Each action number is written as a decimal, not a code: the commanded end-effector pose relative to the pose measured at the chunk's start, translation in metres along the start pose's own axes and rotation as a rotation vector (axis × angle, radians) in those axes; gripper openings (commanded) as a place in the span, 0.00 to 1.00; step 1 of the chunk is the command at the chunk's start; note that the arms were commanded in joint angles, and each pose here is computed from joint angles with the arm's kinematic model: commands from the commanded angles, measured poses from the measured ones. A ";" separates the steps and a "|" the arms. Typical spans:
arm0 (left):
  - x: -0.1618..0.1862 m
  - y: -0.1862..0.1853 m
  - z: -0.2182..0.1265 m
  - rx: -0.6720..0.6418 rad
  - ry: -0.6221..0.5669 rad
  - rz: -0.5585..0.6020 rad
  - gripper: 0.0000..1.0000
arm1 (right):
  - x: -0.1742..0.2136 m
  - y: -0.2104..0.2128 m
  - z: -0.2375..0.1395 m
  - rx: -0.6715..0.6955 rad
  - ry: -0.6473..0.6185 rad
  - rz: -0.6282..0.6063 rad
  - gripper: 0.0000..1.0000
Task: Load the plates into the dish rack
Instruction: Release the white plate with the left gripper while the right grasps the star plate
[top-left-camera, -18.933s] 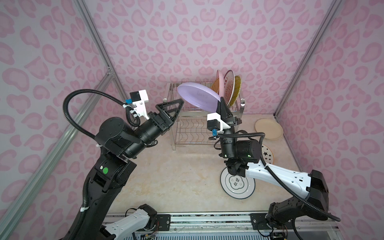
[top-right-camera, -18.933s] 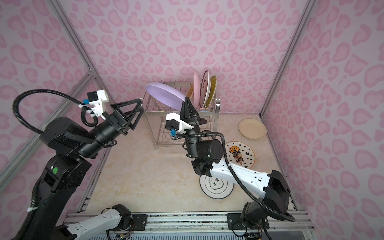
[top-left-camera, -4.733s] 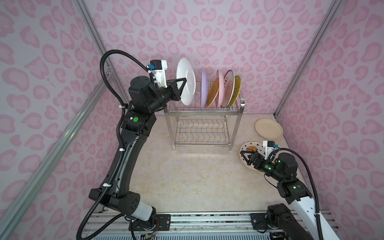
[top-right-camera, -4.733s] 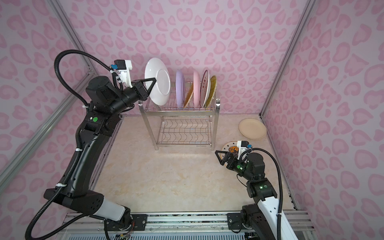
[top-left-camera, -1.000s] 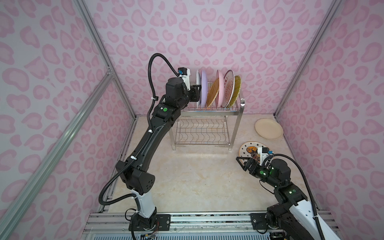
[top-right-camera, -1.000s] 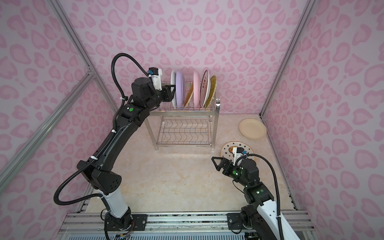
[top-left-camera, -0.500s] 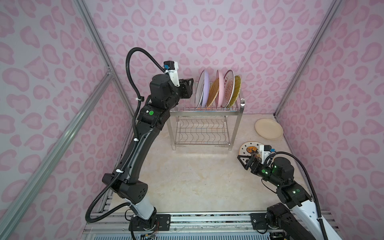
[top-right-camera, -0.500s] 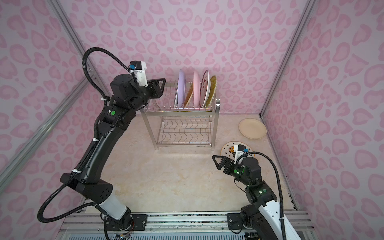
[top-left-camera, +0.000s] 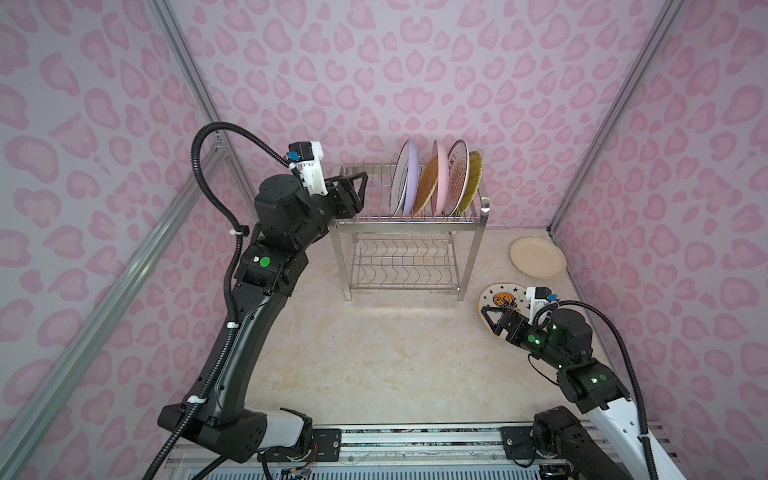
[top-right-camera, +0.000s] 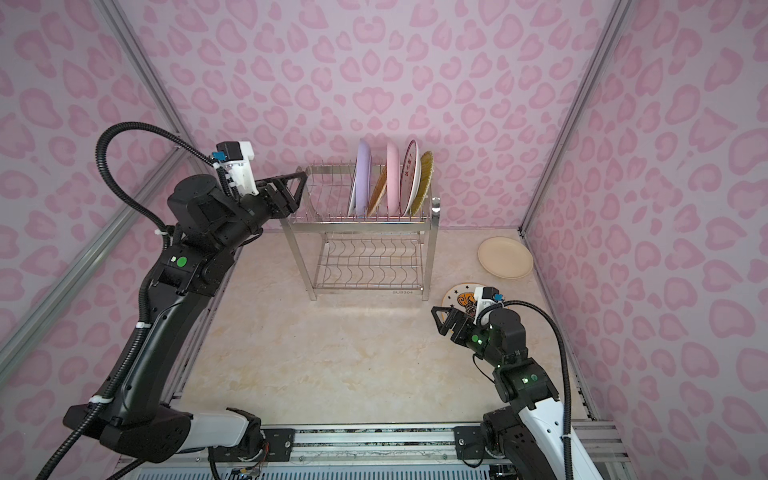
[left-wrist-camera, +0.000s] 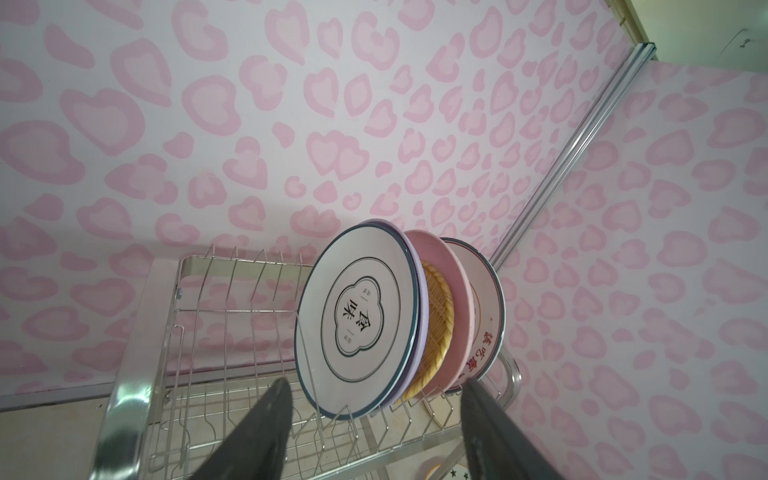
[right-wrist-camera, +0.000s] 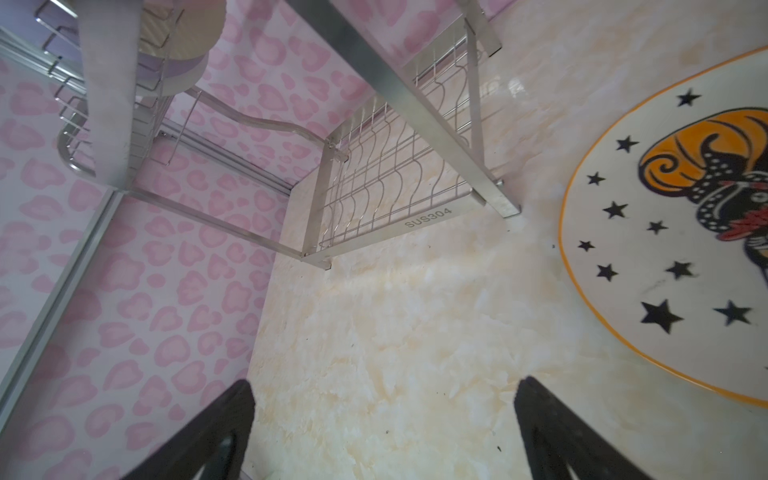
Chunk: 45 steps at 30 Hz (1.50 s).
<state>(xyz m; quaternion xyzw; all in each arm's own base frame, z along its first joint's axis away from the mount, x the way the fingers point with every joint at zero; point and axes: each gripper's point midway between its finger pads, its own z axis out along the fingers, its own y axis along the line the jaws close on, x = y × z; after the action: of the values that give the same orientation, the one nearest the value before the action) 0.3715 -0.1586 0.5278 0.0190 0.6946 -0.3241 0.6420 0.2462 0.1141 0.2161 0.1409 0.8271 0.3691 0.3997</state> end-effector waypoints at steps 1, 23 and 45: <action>-0.008 -0.019 -0.025 0.120 -0.062 -0.049 0.76 | 0.002 -0.020 0.003 0.073 0.031 0.013 0.98; 0.169 -0.009 -0.131 0.316 0.227 -0.149 0.97 | 0.013 -0.170 0.004 0.517 -0.171 0.417 0.88; 0.227 -0.015 -0.177 0.459 0.317 0.004 0.97 | 0.018 -0.221 0.032 0.440 -0.296 0.663 0.73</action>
<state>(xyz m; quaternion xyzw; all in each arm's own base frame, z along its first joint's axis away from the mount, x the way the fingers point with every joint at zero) 0.1734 -0.1734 0.3236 0.1953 0.7021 -0.4676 0.5003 0.2721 -0.0117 0.0380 0.5234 0.7382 0.2618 0.3354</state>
